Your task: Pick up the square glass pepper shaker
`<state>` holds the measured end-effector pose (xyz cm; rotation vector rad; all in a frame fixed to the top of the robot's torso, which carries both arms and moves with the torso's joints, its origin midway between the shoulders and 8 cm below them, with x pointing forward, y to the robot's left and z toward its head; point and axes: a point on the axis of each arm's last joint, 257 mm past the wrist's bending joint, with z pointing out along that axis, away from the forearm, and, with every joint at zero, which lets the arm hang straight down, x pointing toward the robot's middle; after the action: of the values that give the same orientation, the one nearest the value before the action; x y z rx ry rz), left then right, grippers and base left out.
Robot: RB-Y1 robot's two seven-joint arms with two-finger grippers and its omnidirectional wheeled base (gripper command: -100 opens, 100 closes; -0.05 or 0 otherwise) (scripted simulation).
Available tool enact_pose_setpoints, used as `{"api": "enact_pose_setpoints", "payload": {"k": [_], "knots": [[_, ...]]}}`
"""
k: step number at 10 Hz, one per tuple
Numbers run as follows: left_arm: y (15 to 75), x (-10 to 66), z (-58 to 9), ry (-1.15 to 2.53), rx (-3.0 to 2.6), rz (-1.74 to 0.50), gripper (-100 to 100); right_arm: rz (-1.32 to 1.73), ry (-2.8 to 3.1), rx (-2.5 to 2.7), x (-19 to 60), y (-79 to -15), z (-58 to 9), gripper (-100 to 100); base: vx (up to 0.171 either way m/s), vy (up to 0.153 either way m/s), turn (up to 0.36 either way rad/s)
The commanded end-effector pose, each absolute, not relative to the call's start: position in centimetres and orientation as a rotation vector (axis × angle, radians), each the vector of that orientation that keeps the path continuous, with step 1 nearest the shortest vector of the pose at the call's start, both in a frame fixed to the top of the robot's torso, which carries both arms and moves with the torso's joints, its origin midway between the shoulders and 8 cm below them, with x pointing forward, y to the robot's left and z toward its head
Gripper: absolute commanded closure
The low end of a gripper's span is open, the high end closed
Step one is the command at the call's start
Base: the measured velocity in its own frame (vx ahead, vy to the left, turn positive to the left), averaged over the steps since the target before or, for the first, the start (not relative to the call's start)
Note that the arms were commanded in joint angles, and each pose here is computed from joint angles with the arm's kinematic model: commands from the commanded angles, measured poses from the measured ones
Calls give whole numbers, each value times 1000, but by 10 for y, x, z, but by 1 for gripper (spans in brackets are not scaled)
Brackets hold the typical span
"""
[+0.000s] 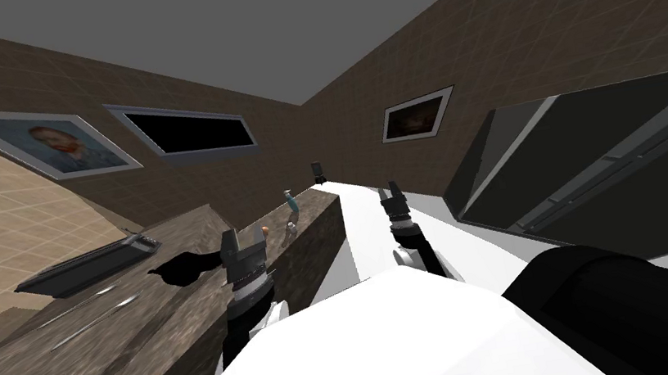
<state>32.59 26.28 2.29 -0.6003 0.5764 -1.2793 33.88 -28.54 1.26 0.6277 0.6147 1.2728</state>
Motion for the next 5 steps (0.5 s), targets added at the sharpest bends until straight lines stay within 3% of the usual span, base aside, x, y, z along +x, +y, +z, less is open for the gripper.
{"api": "enact_pose_setpoints", "payload": {"k": [1, 5], "knots": [[256, 331, 17, 629, -577, -1279, -100, 1273, 615, 628, 339, -285, 13, 0, -6, -5, -19], [238, 357, -15, 809, -528, -1246, -100, 1273, 615, 628, 339, -285, 13, 0, -22, -13, -37]]}}
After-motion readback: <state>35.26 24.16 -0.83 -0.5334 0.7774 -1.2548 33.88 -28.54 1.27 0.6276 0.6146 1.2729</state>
